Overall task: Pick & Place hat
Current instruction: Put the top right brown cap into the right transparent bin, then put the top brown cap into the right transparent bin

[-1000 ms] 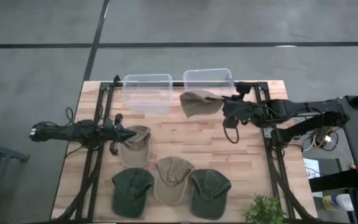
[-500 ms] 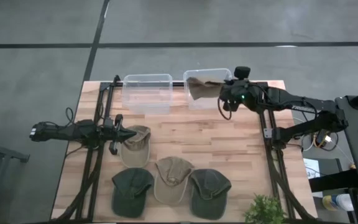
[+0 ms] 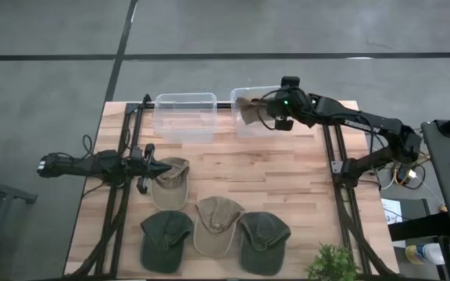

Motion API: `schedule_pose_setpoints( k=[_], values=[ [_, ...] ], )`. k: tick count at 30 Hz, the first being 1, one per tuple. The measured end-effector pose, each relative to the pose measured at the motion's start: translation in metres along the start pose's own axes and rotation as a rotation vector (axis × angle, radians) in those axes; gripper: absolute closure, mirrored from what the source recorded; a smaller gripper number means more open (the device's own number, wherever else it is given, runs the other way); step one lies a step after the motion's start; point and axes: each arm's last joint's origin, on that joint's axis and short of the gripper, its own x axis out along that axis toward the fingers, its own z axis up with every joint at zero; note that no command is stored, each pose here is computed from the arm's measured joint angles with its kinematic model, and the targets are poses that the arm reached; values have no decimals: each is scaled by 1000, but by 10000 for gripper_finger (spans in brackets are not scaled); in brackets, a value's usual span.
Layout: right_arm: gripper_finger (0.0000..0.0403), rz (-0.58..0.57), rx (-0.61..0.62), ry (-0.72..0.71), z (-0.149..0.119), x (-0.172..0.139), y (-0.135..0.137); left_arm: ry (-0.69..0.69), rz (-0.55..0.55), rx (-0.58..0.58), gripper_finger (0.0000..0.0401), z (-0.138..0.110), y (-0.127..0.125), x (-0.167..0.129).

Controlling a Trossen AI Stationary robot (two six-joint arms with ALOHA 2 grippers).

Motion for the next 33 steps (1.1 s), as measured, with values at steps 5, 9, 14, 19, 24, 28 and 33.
schedule_pose_setpoints(
  k=[5, 9, 14, 19, 24, 28, 33],
  values=[
    [390, 70, -5, 0, 6, 17, 4, 0, 0, 0, 401, 0, 0, 0],
    [390, 89, -15, 27, 9, 28, 8, 6, 2, 2, 401, 0, 0, 0],
    [368, 107, 29, 63, 14, 41, 10, 6, 2, 2, 401, 0, 0, 0],
    [308, 90, 43, 81, 18, 46, 7, 6, 2, 2, 401, 0, 0, 0],
    [242, 21, 60, 102, 22, 44, -2, 5, 2, 3, 401, 0, 0, 0],
    [203, -19, 84, 119, 23, 36, -10, 4, 2, 3, 401, 0, 0, 0],
    [185, -13, 151, 73, 29, 18, -9, 4, 2, -1, 401, 0, 0, 0]
  ],
)
